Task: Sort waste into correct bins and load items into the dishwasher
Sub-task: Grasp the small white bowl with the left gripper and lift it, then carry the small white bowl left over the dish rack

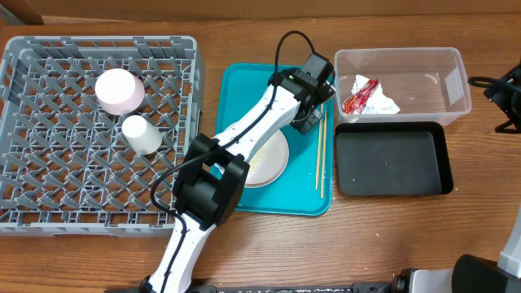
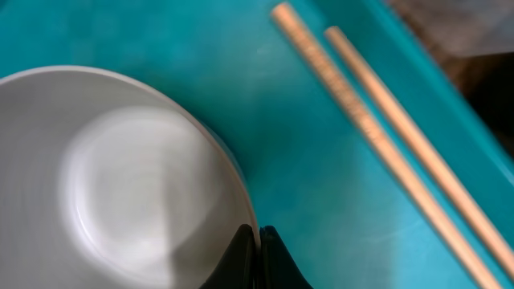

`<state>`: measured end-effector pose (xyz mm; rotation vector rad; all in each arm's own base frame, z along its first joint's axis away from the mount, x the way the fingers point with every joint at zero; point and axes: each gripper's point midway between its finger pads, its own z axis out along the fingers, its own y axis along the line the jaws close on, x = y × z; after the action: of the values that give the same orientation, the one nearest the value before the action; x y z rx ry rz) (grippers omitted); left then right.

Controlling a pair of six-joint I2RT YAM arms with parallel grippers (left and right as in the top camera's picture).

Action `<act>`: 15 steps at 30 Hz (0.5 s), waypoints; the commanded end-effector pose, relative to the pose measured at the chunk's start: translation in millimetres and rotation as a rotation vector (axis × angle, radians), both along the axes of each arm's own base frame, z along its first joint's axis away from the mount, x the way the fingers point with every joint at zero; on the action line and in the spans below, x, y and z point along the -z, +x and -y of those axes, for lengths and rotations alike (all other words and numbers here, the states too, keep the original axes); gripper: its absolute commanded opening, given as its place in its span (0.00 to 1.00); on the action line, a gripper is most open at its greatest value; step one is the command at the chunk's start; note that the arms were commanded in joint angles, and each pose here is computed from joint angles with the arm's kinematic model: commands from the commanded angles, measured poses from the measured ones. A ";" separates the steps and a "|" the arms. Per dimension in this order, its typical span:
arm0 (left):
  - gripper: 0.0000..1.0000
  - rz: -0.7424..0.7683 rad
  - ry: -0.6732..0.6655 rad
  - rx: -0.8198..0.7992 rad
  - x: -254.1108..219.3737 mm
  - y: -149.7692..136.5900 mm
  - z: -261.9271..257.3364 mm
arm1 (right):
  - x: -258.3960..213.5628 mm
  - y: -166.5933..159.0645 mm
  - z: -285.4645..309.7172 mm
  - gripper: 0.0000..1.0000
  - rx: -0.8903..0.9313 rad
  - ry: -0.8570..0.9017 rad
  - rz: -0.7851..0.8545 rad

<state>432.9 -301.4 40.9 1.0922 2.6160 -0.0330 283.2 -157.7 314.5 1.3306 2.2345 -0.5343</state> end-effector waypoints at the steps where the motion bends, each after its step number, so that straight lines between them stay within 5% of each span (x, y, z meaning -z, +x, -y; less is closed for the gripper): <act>1: 0.04 0.042 -0.065 -0.144 -31.8 23.0 -11.9 | -2.8 -0.9 1.4 1.00 0.004 -0.009 0.008; 10: 0.04 0.114 -0.400 -0.330 -157.0 53.6 -30.2 | -2.8 -0.9 1.4 1.00 0.004 -0.009 0.008; 15: 0.04 0.165 -0.581 -0.461 -239.8 55.9 -85.7 | -2.8 -0.9 1.4 1.00 0.004 -0.009 0.008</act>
<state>493.9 -245.1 187.5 0.4554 2.5413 -0.3572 283.2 -157.7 314.5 1.3303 2.2351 -0.5346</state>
